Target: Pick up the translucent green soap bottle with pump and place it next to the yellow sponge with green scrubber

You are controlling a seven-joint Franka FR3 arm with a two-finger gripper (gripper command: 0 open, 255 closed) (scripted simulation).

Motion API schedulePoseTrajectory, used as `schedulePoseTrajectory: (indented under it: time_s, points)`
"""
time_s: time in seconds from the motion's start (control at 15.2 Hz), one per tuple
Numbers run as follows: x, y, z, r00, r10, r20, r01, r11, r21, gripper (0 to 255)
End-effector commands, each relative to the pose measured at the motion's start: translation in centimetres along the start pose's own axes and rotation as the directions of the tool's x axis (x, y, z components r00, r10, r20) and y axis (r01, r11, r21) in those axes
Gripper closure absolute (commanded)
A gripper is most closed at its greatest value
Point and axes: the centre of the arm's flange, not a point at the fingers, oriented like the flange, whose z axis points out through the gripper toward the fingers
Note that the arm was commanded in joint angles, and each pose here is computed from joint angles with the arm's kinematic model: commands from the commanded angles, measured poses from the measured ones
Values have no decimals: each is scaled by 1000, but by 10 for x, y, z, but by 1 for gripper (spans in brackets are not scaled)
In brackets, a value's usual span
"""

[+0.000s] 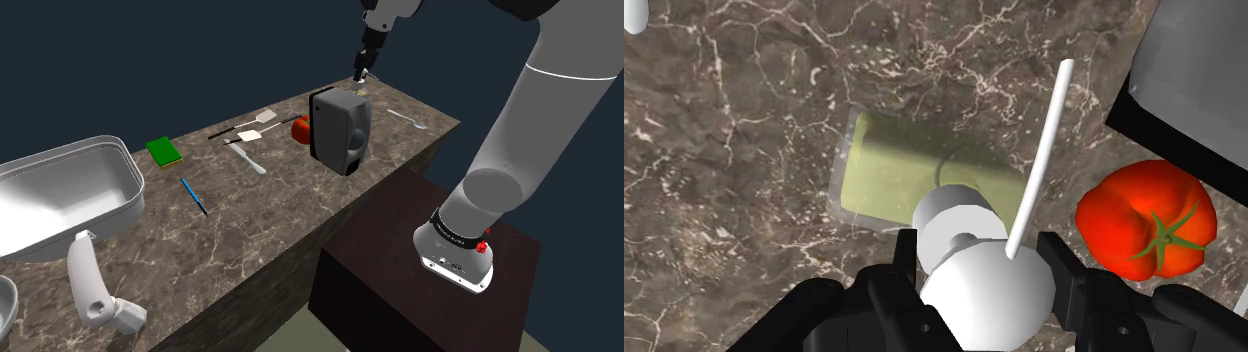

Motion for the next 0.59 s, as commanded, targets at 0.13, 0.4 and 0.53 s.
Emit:
schedulePoseTrajectory:
  time_s: [0.13,0.4,0.53]
  points:
    - [0,-1,-5,1000,0,0,0,1000,0,255]
    - [2,-4,-26,1000,0,0,0,1000,0,255]
    - [3,-5,-36,1000,0,0,0,1000,0,255]
